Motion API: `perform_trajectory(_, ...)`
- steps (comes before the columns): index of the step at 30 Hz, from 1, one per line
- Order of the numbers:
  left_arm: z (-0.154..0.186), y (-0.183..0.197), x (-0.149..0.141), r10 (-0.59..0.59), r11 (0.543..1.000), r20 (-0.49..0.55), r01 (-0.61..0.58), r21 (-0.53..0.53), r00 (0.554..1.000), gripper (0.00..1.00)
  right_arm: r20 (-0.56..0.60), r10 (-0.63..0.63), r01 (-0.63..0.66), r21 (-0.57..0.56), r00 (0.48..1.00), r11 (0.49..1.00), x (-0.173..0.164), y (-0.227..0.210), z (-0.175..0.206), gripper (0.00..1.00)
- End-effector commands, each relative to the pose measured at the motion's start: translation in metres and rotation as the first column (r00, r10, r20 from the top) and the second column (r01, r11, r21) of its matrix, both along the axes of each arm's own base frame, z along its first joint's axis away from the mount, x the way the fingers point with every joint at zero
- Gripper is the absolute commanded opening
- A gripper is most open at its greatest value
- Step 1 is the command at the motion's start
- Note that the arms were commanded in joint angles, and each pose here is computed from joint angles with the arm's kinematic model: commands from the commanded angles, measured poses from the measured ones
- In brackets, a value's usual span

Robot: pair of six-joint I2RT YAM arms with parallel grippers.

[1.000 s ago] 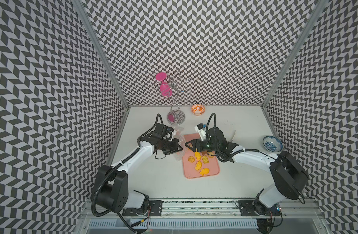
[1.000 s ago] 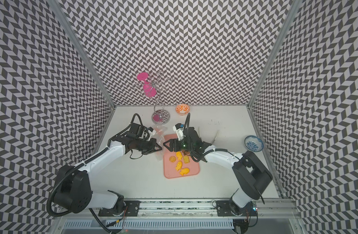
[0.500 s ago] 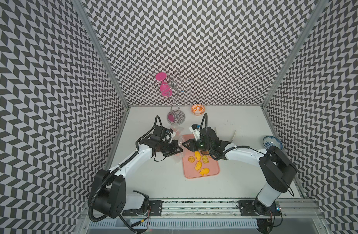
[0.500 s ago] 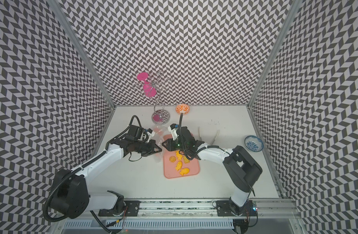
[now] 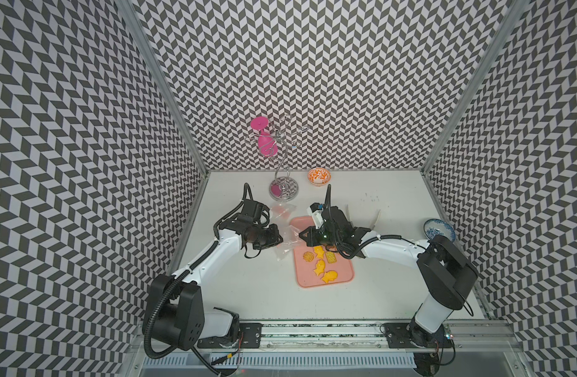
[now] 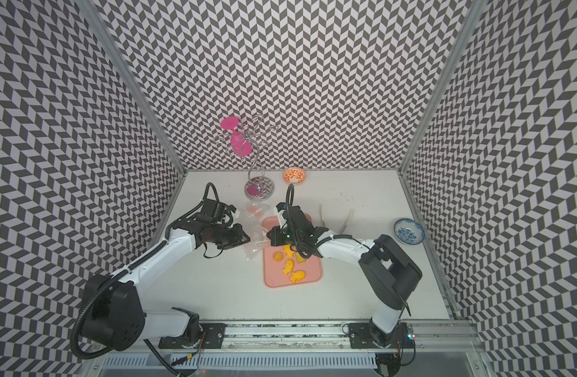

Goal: Put the cookies into a resealable bag to prevent moisture
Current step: Open the ziploc bag at the center of the board.

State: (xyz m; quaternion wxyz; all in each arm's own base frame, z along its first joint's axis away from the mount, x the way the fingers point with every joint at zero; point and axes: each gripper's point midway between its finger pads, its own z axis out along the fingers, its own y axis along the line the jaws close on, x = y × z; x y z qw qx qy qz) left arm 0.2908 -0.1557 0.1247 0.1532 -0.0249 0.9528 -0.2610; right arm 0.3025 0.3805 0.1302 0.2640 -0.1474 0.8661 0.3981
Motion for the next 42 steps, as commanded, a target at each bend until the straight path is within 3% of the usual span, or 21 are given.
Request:
perform_trajectory(1,-0.005,0.017,0.006,-0.018,0.990,0.009,0.016,0.144,1.000,0.18,0.076,0.005,-0.010,0.059,0.997,0.998,0.001,0.009,0.040,0.00)
perform_trajectory(7,0.014,0.015,0.020,-0.052,0.962,0.059,0.034,0.271,0.997,0.30,0.080,0.018,-0.024,0.078,0.997,0.997,-0.003,0.021,0.053,0.00)
perform_trajectory(12,0.024,0.005,0.029,-0.095,0.946,0.093,0.061,0.318,0.991,0.36,0.072,0.026,-0.032,0.086,0.997,0.996,-0.005,0.028,0.055,0.00)
perform_trajectory(20,0.027,-0.007,0.038,-0.149,0.924,0.098,0.103,0.368,0.984,0.38,0.072,0.020,-0.024,0.053,0.997,0.998,-0.005,0.027,0.048,0.00)
perform_trajectory(25,0.025,0.013,0.028,-0.122,0.880,0.036,0.091,0.467,0.992,0.23,0.108,-0.041,0.043,-0.014,0.993,0.999,0.006,0.014,0.041,0.00)
perform_trajectory(31,0.030,0.017,0.008,-0.125,0.879,-0.003,0.112,0.463,0.992,0.00,0.146,-0.077,0.088,-0.074,0.986,0.993,0.013,0.004,0.032,0.00)
perform_trajectory(34,0.024,0.021,-0.001,-0.121,0.874,-0.032,0.122,0.471,0.992,0.00,0.159,-0.087,0.104,-0.104,0.983,0.989,0.017,0.000,0.026,0.00)
perform_trajectory(38,0.017,0.016,-0.011,-0.136,0.908,-0.044,0.142,0.393,0.990,0.00,0.185,-0.096,0.126,-0.156,0.978,0.980,0.021,-0.009,0.015,0.00)
perform_trajectory(42,-0.006,0.039,-0.017,-0.088,0.912,-0.096,0.119,0.392,0.991,0.00,0.195,-0.038,0.071,-0.166,0.980,0.983,0.015,-0.006,0.004,0.00)
